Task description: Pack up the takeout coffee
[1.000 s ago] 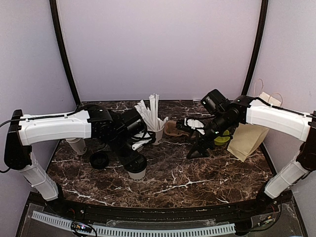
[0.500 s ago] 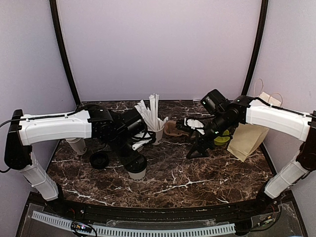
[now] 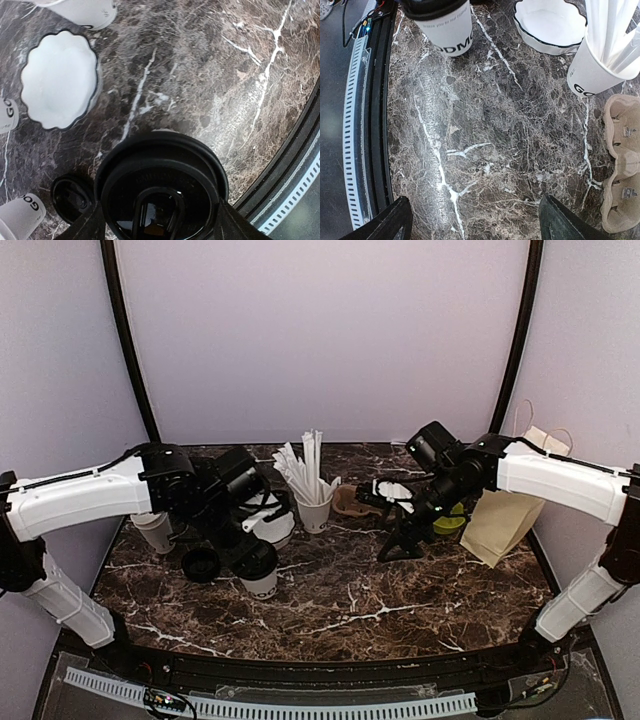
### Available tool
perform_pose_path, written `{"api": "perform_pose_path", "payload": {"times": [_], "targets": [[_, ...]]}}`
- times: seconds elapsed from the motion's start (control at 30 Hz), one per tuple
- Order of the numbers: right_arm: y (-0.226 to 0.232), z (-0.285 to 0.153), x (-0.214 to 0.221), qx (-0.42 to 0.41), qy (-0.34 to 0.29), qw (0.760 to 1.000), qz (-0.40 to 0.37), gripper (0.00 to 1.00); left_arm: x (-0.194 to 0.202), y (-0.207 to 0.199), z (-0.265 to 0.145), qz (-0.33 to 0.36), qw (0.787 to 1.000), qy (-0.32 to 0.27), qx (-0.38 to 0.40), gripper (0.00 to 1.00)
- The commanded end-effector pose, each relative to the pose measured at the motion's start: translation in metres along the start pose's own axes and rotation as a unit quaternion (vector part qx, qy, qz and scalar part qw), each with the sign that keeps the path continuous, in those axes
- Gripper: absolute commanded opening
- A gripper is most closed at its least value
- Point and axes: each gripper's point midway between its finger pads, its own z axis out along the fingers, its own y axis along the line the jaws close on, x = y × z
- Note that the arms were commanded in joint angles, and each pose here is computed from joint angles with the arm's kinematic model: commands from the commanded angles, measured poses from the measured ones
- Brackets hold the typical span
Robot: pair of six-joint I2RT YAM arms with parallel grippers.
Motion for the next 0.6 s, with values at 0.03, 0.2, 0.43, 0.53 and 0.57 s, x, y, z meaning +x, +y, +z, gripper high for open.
{"api": "perform_pose_path", "payload": {"times": [0.03,0.2,0.43,0.53,0.57], "targets": [[-0.002,-0.003,-0.010,-0.003,-0.013,1.000,-0.003,0.88,0.025,0.047,-0.032,-0.066,0.997,-0.015,-0.047,0.63],[-0.001,-0.004,-0.011,-0.004,-0.015,1.000,-0.003,0.88,0.029,0.092,-0.049,-0.127,0.987,-0.033,-0.089,0.63],[0.001,-0.007,-0.011,-0.003,-0.017,1.000,-0.004,0.88,0.033,0.155,-0.041,-0.218,0.965,-0.025,-0.142,0.61],[0.002,-0.008,-0.009,0.000,-0.018,1.000,-0.004,0.88,0.034,0.179,-0.036,-0.251,0.955,-0.032,-0.156,0.61],[0.002,-0.008,-0.008,0.002,-0.019,1.000,-0.004,0.88,0.030,0.184,-0.035,-0.254,0.954,-0.042,-0.155,0.61]]}}
